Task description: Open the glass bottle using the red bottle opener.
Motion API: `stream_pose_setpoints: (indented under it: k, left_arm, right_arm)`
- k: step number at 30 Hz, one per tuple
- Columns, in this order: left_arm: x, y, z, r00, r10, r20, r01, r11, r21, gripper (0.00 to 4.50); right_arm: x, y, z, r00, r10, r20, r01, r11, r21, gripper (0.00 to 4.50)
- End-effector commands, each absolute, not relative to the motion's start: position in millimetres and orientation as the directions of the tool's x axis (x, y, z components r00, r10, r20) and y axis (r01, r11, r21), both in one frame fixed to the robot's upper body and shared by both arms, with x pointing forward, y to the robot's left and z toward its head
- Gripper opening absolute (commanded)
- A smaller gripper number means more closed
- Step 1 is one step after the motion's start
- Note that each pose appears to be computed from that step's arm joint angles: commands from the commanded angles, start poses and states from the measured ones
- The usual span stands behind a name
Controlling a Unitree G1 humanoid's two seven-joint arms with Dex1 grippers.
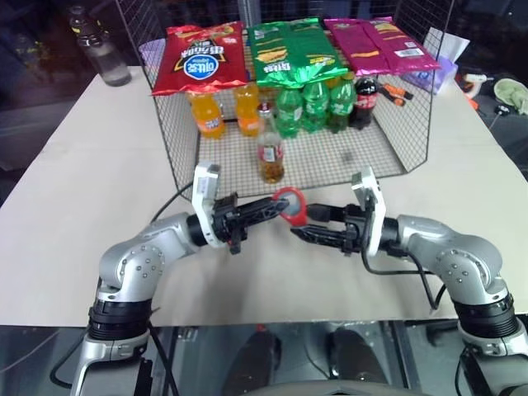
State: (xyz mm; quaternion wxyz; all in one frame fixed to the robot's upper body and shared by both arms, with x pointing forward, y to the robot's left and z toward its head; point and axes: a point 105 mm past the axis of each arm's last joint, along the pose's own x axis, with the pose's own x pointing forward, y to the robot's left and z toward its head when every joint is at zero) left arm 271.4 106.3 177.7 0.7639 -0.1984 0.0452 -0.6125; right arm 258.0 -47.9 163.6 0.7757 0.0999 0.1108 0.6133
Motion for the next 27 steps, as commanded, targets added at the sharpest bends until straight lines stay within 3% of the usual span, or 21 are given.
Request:
stream_pose_setpoints:
  k: [1,10,17,27]
  left_arm:
    - [271.2,106.0,187.3,0.229,-0.953,0.199,0.935,0.159,-0.316,0.00]
    - [272.2,104.9,186.7,0.234,-0.952,0.196,0.934,0.163,-0.318,0.00]
    - [272.2,104.7,186.1,0.236,-0.952,0.194,0.934,0.167,-0.316,0.00]
    - [269.2,101.6,183.1,0.223,-0.958,0.183,0.935,0.157,-0.320,0.00]
  right_arm:
    - [248.1,-46.7,163.2,0.172,0.983,-0.066,-0.941,0.184,0.284,3.13]
    - [246.4,-45.4,162.6,0.158,0.985,-0.074,-0.940,0.173,0.294,3.13]
    - [246.8,-44.8,162.3,0.159,0.984,-0.083,-0.941,0.177,0.288,0.04]
    - [244.0,-40.3,162.4,0.154,0.985,-0.084,-0.941,0.172,0.293,0.04]
